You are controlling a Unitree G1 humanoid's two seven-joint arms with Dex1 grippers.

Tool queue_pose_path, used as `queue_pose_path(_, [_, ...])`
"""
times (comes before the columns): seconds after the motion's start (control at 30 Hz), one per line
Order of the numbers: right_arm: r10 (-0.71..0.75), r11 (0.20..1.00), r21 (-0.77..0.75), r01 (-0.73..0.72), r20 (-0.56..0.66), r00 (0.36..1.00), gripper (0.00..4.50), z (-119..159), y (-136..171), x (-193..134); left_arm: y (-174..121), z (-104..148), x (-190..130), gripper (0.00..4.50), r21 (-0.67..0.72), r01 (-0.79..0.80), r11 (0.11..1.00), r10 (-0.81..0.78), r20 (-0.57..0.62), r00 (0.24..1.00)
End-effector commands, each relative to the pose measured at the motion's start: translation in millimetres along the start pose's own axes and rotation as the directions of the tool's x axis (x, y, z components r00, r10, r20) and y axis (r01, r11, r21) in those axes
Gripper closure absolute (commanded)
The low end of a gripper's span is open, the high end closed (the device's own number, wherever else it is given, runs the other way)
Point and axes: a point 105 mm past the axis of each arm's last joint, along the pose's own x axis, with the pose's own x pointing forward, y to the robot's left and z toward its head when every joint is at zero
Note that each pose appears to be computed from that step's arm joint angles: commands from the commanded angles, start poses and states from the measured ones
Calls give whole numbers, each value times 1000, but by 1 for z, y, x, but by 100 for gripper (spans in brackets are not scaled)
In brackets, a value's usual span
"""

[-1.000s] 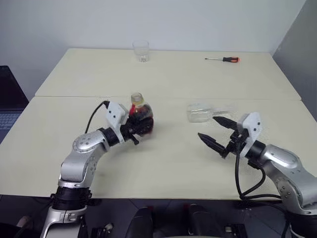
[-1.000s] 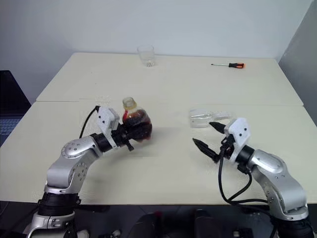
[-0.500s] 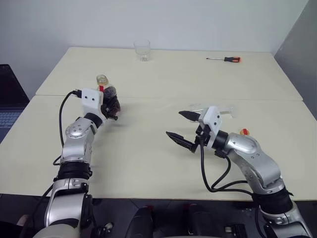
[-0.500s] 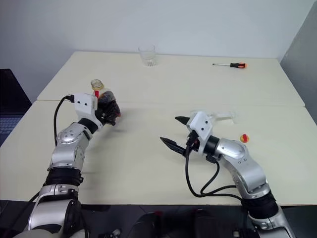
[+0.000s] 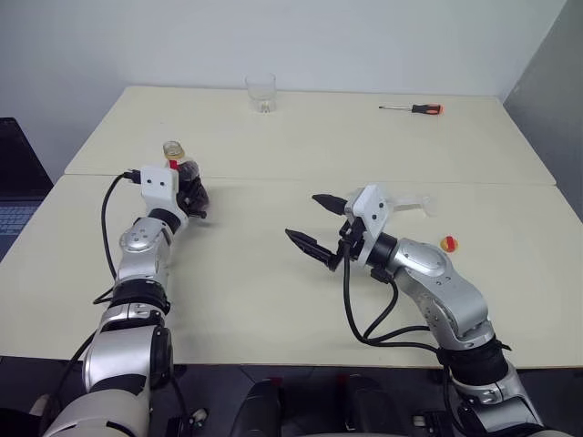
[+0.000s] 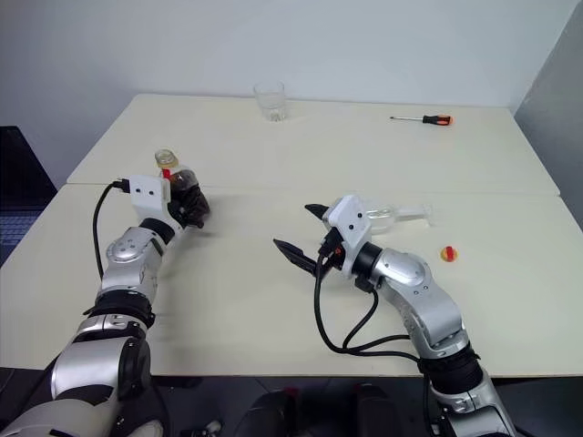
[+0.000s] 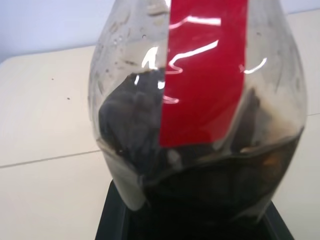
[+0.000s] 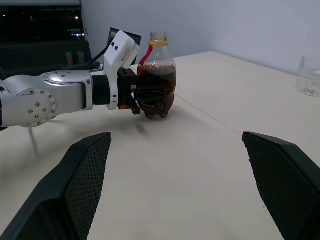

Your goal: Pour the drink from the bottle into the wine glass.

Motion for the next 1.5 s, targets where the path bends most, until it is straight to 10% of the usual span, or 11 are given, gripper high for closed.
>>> queue_pose_path(0.03, [1,999,-32,1,46,999,2,15,0,1,3,18,1,352,-10,-17,1000,18,88,996])
queue_pose_path(0.47, [-5,999,-39,7,38,999,2,15,-4,-3,13,11,-7,352,-66,-94,993,99,81,992])
queue_pose_path(0.83, [-16,999,-34,17,38,999,0,15,-8,-3,13,13,-6,10,-100,-91,991,100,86,991])
queue_pose_path(1.5, [-26,999,-41,27,10,1000,0,14,-13,-26,-7,13,-62,4,-162,-94,982,107,72,992])
